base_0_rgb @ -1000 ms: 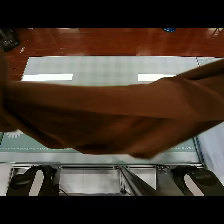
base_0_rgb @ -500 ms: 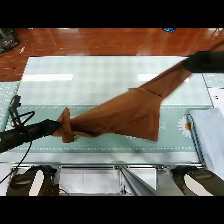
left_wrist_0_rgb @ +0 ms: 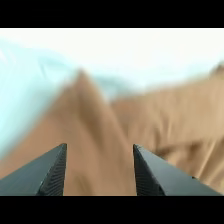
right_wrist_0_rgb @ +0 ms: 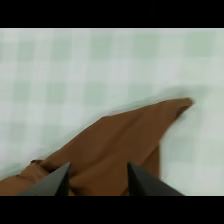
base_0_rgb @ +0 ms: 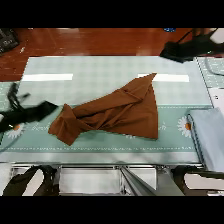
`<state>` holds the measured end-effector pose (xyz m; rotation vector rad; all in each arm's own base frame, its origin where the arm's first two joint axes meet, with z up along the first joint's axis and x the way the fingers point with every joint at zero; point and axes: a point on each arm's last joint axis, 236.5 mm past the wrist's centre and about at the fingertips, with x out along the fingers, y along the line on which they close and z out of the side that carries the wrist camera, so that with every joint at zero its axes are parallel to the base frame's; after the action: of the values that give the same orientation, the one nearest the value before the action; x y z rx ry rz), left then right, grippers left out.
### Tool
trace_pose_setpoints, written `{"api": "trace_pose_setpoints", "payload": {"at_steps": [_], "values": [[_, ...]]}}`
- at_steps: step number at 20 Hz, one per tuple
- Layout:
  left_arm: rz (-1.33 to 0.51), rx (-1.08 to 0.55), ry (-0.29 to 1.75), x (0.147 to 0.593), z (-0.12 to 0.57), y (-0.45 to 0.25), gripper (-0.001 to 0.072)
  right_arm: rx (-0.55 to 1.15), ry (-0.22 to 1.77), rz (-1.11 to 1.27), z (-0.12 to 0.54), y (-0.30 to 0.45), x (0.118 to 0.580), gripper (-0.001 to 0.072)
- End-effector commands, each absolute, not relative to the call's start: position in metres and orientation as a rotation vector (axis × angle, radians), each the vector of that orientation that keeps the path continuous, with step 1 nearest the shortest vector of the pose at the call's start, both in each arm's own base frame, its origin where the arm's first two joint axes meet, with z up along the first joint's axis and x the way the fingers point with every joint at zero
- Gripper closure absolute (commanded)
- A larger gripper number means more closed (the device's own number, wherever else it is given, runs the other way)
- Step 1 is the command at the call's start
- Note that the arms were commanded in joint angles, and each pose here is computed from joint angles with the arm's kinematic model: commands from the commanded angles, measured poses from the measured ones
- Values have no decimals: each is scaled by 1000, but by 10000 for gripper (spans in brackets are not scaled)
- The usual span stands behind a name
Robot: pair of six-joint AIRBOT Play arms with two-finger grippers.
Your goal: Fold the shirts.
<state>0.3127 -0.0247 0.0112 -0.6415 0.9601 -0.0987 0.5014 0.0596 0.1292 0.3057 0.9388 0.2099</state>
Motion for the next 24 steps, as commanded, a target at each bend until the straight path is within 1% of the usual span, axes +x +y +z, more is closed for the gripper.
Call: {"api": "trace_pose_setpoints", "payload": {"at_steps": [1, 2, 3, 4, 5, 7, 8, 9, 11, 13, 15, 17, 21, 24], "values": [[46, -559, 865, 331, 67, 55, 202, 236, 958, -1, 158, -46, 469, 305], [95, -590, 834, 330, 73, 75, 202, 269, 969, -91, 158, -82, 447, 306], [115, -648, 836, 328, 68, 82, 203, 345, 968, -149, 150, -104, 430, 307], [97, -734, 876, 326, 52, 76, 203, 421, 972, -166, 132, -112, 414, 307], [29, -811, 952, 323, 32, 56, 203, 492, 993, -161, 104, -110, 396, 308], [-291, -929, 1139, 310, 7, -11, 202, 571, 1065, -128, 41, -89, 358, 308], [-412, -957, 1215, 303, -1, -35, 202, 589, 1115, -113, 13, -76, 338, 308], [-458, -971, 1291, 299, -15, -49, 202, 599, 1159, -100, -9, -66, 322, 308], [-446, -969, 1354, 307, -43, -57, 202, 627, 1229, -71, -38, -49, 298, 308], [-405, -939, 1331, 331, -55, -50, 202, 641, 1279, -47, -51, -39, 284, 308], [-390, -916, 1312, 353, -56, -47, 202, 641, 1303, -30, -53, -34, 278, 308], [-405, -890, 1326, 365, -58, -50, 202, 649, 1307, -22, -53, -32, 278, 308], [-263, -721, 1519, 356, -90, -27, 202, 653, 1316, -16, -52, -30, 276, 308], [-357, -713, 1526, 355, -82, -46, 202, 644, 1320, -15, -53, -30, 275, 309]]}}
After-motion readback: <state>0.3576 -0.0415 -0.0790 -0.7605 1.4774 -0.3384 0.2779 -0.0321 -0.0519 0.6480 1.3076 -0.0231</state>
